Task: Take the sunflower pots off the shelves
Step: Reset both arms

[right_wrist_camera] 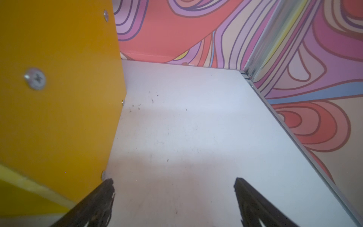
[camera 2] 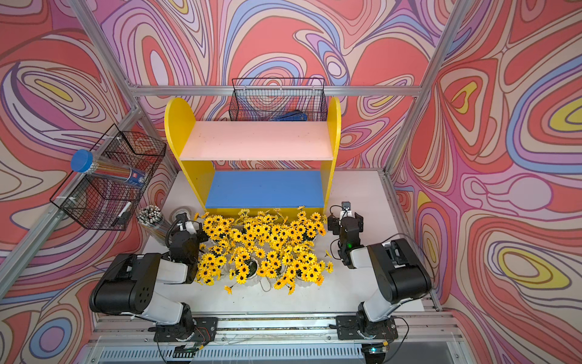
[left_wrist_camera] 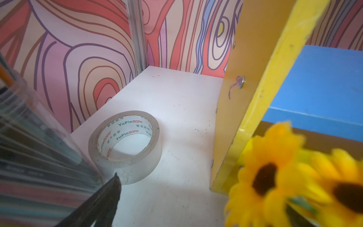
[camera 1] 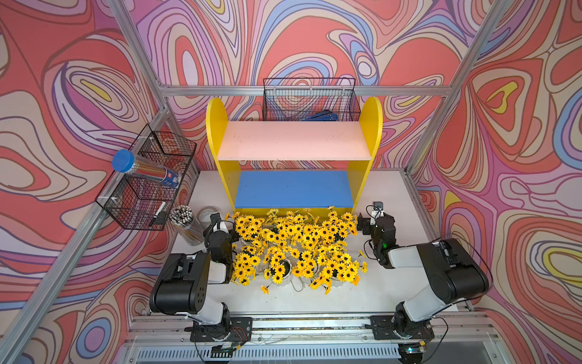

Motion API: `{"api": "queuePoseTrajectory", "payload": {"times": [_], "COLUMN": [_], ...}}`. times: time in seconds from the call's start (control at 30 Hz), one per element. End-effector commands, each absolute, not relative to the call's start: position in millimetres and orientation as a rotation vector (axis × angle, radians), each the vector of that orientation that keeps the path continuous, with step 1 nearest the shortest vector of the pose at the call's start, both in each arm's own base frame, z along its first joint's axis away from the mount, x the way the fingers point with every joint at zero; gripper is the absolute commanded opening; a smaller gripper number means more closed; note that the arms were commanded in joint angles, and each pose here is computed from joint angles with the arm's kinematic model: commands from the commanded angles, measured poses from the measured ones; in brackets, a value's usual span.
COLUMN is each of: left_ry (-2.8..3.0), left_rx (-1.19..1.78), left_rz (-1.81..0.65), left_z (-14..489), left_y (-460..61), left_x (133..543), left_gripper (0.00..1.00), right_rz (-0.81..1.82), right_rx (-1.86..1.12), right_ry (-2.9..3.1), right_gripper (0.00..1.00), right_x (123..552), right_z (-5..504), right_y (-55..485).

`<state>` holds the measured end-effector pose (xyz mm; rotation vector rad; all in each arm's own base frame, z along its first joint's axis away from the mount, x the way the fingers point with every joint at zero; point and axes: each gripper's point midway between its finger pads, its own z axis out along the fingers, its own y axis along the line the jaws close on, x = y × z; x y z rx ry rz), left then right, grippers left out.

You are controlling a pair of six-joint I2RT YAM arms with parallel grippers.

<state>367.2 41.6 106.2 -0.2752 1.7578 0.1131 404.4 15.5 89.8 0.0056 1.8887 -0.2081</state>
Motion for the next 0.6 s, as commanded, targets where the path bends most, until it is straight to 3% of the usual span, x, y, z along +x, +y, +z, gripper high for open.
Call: {"api": "queuePoseTrajectory", "payload": {"times": [0.0,0.57], "left_ry": [1.784,1.944], "left_rx": [-0.249,-0.026], "left_rz": [0.129,-0.002], "left_z": [100.1,87.1], "left_y": [39.9,4.1], "left_x": [366.8,393.0], "left_gripper": [1.00,1.00], "right_rz": [-0.165,-0.155], "right_rx": [0.118,0.181], "right_ry": [1.744,1.831], "right_gripper": [0.98,0.98], "right_x": [404.7,423.6], "right_z": [111.9,96.1], "right_y": [-7.0,-25.8]}}
